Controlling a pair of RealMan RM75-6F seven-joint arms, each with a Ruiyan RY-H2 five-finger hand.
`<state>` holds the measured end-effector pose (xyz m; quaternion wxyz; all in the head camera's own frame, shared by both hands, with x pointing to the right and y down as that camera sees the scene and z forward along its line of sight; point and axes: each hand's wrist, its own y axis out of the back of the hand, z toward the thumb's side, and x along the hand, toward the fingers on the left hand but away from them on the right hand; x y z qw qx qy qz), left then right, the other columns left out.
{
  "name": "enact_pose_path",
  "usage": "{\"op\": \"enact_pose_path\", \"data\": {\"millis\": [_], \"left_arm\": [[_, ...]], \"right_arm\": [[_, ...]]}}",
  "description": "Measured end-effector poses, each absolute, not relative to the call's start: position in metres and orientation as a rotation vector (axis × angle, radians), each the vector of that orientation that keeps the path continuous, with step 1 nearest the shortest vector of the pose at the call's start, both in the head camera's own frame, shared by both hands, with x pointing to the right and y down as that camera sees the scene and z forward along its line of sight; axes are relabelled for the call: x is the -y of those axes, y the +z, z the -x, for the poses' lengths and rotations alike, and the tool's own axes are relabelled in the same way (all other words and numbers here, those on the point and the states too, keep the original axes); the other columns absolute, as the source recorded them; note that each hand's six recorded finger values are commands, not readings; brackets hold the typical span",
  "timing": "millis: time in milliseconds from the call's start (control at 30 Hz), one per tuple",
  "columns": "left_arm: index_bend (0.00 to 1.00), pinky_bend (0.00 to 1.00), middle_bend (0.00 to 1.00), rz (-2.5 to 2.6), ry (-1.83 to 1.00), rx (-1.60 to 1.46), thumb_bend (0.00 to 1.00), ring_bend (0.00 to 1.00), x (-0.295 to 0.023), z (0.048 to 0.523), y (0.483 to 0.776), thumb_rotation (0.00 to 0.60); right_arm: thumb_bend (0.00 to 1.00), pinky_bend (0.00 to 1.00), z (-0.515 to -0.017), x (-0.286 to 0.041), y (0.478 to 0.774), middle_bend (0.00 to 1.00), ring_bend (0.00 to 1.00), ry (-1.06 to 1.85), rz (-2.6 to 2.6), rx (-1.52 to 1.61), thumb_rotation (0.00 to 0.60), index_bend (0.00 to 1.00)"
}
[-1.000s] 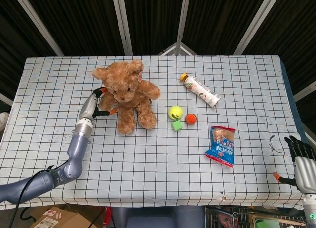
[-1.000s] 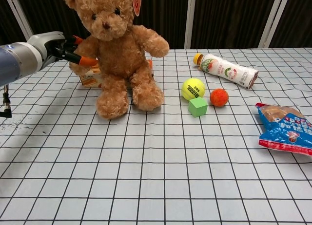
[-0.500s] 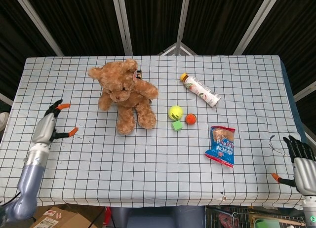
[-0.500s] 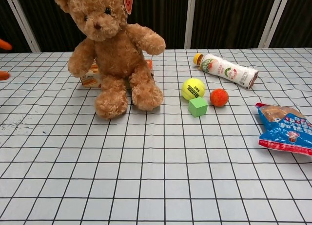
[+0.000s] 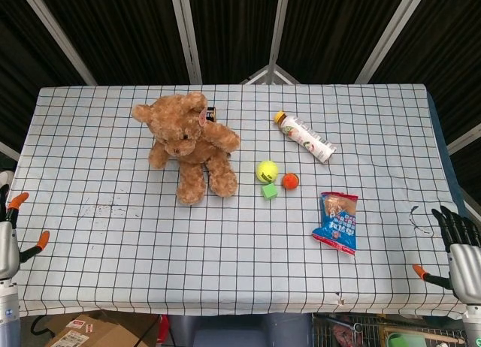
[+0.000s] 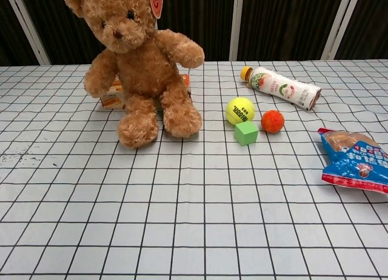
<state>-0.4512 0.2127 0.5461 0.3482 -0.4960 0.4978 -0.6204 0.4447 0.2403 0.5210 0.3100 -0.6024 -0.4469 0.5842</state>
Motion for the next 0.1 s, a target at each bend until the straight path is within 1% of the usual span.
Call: {"op": "enact_pose_path", "data": {"millis": [100], "left_arm": [[0.22,0.00,0.02,1.299,-1.596,-1.308,0.34,0.00,-0.2183,0.4541,0.5513,0.600]], "right_arm": [[0.11,0.00,-0.4448,-0.2401,0.5203,0.00,0.00,1.541,1.580,1.177,0.600,0.00]]}}
